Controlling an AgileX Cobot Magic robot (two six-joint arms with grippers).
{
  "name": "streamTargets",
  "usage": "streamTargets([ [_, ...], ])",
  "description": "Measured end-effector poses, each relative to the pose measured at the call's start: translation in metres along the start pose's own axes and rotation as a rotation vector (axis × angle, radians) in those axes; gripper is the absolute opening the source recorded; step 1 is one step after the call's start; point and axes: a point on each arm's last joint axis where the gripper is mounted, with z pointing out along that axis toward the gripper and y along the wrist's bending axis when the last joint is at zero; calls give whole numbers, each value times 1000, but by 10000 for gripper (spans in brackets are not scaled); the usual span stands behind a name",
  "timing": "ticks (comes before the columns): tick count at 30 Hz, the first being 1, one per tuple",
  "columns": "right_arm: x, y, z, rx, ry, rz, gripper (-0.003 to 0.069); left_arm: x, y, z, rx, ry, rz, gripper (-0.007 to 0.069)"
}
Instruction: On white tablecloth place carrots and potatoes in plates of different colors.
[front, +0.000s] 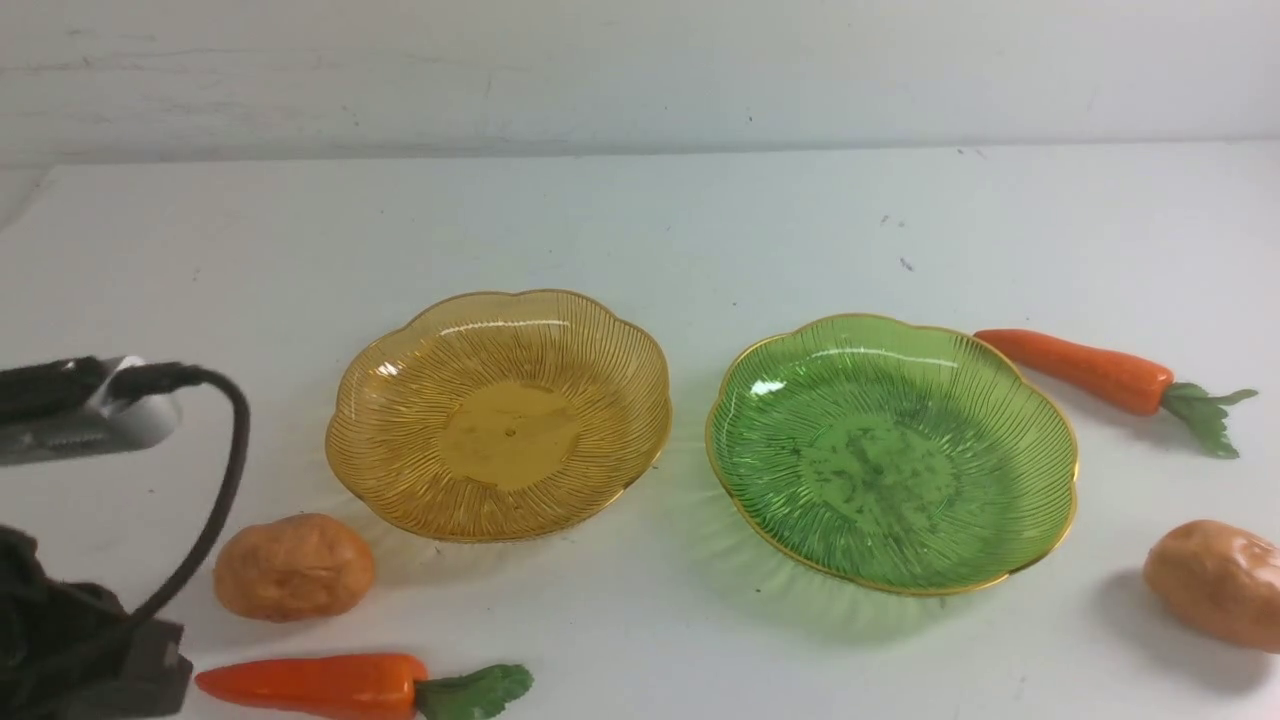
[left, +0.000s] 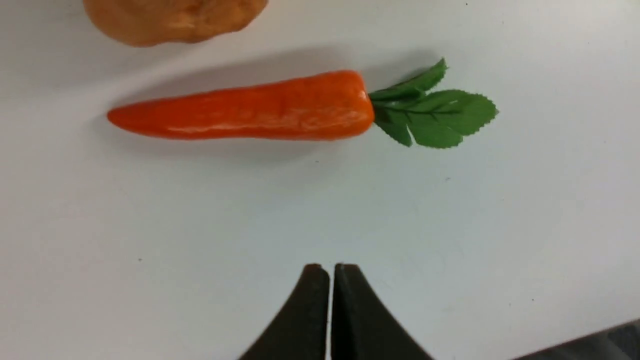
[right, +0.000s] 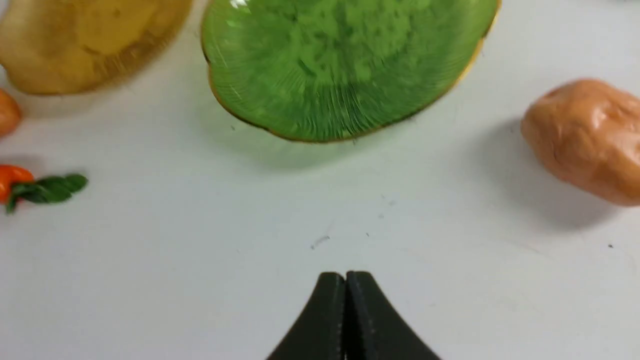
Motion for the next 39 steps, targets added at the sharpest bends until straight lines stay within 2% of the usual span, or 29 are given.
streamTargets([
  [7, -6, -4, 12, 3, 45, 10, -15, -9, -19, 29, 44, 145, 125, -2],
  [13, -8, -4, 12, 4, 32, 6, -15, -9, -36, 52, 15, 265, 219, 15],
  [19, -8, -4, 12, 5, 27, 6, -15, -7, -47, 71, -59, 346, 350, 122],
  [24, -8, -4, 12, 5, 27, 6, -15, -14, -50, 86, -111, 321, 430, 221],
  [27, -8, -4, 12, 5, 27, 2, -15, -20, -49, 99, -152, 314, 520, 316],
  [28, -8, -4, 12, 5, 27, 2, -15, -20, -49, 100, -153, 314, 528, 321],
  [29, -8, -4, 12, 5, 27, 2, -15, -24, -48, 107, -166, 311, 583, 374],
  [33, -8, -4, 12, 5, 27, 2, -15, -30, -46, 123, -162, 313, 669, 448],
  [39, -8, -4, 12, 5, 27, 2, -15, -35, -41, 156, -149, 370, 748, 462],
])
